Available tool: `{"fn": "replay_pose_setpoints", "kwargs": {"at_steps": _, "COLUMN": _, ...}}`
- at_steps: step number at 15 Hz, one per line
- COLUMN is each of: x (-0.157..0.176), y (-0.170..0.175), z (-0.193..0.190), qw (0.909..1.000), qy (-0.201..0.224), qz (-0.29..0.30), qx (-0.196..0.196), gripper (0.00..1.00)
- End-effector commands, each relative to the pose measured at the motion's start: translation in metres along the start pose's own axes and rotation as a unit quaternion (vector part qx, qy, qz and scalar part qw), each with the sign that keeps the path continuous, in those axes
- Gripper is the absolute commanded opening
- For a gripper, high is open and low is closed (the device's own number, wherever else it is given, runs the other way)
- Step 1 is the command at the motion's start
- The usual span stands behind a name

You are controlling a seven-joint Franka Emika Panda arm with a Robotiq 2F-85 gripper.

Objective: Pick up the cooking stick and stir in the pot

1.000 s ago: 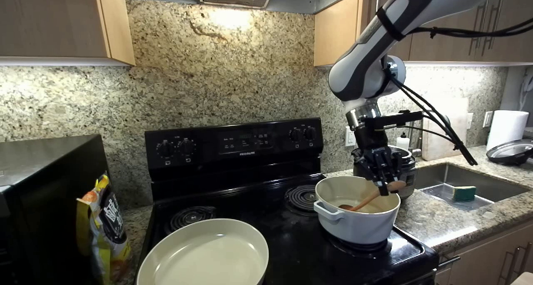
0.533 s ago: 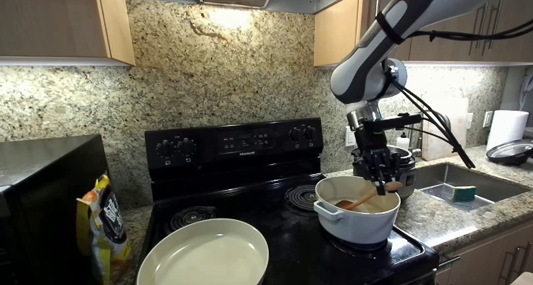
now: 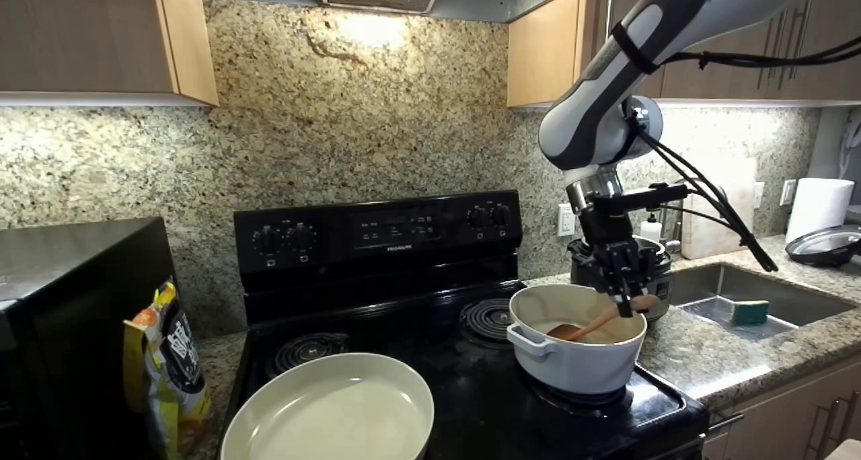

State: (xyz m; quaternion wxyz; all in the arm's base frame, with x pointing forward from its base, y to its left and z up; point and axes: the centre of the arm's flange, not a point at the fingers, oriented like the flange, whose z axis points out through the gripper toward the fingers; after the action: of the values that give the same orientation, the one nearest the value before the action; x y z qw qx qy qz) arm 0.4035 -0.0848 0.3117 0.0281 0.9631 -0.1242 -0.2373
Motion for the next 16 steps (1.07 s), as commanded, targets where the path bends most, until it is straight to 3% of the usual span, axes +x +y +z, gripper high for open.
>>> {"fn": "replay_pose_setpoints", "kwargs": {"at_steps": 1, "x": -0.018, "y": -0.012, "z": 0.006, "qw": 0.9994, "qy": -0.023, "qz": -0.023, "qx": -0.008, "gripper": 0.08}}
{"fn": "replay_pose_setpoints", "kwargs": {"at_steps": 8, "x": -0.027, "y": -0.039, "z": 0.008, "qw": 0.9963, "qy": -0.060, "qz": -0.056, "qx": -0.027, "gripper": 0.08}}
{"fn": "replay_pose_setpoints", "kwargs": {"at_steps": 16, "x": -0.017, "y": -0.053, "z": -0.005, "qw": 0.9972, "qy": -0.038, "qz": -0.058, "qx": -0.026, "gripper": 0.08}}
